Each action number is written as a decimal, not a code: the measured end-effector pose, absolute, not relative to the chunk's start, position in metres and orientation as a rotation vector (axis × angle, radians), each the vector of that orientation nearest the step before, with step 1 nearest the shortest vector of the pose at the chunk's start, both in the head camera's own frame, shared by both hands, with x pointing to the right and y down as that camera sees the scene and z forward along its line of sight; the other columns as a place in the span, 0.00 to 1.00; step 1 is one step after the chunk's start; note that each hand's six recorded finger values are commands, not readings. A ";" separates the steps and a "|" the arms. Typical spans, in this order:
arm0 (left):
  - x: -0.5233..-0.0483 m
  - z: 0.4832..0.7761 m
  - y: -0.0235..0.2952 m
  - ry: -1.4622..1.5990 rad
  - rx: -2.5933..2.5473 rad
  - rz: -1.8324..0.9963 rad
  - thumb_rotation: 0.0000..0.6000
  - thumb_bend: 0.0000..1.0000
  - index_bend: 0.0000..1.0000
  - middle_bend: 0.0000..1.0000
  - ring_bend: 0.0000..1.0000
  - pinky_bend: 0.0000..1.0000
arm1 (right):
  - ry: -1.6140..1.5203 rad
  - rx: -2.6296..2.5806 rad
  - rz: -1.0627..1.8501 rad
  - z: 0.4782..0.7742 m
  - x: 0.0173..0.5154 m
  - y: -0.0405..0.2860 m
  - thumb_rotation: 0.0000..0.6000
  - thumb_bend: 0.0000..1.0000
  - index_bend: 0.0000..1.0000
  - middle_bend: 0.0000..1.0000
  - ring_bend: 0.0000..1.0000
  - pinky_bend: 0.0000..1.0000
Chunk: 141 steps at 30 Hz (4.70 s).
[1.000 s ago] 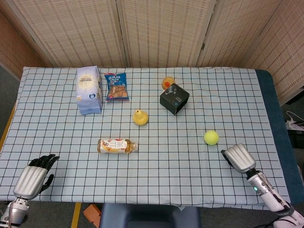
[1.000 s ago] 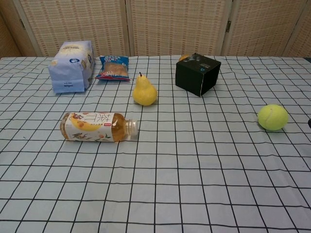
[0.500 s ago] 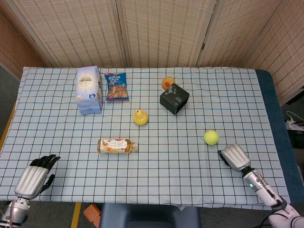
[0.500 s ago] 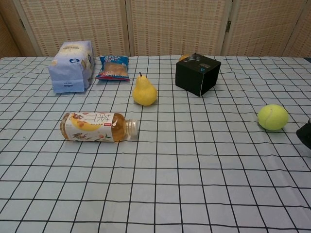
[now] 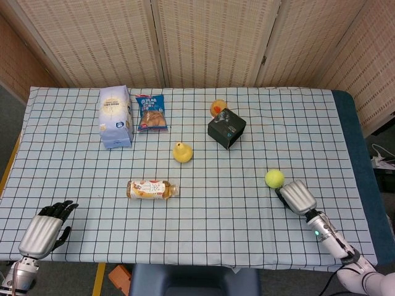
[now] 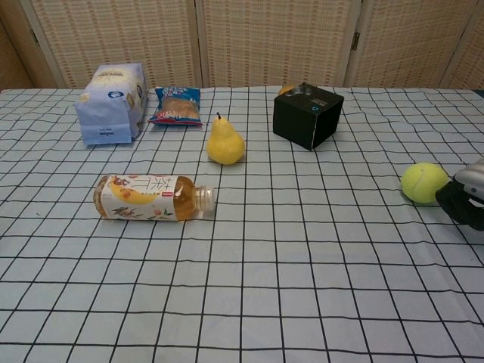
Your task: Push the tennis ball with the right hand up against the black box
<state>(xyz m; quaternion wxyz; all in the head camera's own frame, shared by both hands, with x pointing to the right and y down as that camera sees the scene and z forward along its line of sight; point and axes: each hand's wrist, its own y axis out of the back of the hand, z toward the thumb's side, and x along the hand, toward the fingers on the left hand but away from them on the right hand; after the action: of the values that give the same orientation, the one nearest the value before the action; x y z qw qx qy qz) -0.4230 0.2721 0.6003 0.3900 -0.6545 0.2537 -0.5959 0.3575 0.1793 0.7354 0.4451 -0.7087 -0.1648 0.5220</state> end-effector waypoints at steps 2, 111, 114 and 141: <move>-0.423 0.600 0.272 0.644 -1.663 -1.514 1.00 0.47 0.21 0.18 0.20 0.30 | -0.412 -1.754 1.296 0.737 0.357 0.177 1.00 0.89 1.00 0.91 0.92 0.83; -0.430 0.608 0.268 0.643 -1.635 -1.561 1.00 0.47 0.21 0.18 0.21 0.31 | -0.242 -1.708 1.314 0.793 0.273 0.067 1.00 0.89 1.00 0.91 0.92 0.83; -0.430 0.607 0.267 0.646 -1.630 -1.563 1.00 0.47 0.20 0.18 0.21 0.31 | -0.233 -1.706 1.316 0.795 0.270 0.065 1.00 0.89 1.00 0.91 0.92 0.83; -0.435 0.613 0.265 0.643 -1.618 -1.596 1.00 0.47 0.20 0.18 0.21 0.31 | -0.325 -1.701 1.296 0.793 0.247 0.043 1.00 0.52 0.87 0.88 0.77 0.73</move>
<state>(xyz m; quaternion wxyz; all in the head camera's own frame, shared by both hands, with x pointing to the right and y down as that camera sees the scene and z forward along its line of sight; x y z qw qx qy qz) -0.4346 0.2652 0.6128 0.3798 -0.6337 0.2518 -0.6251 0.2470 0.0430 0.7929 0.4701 -0.6940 -0.1327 0.5290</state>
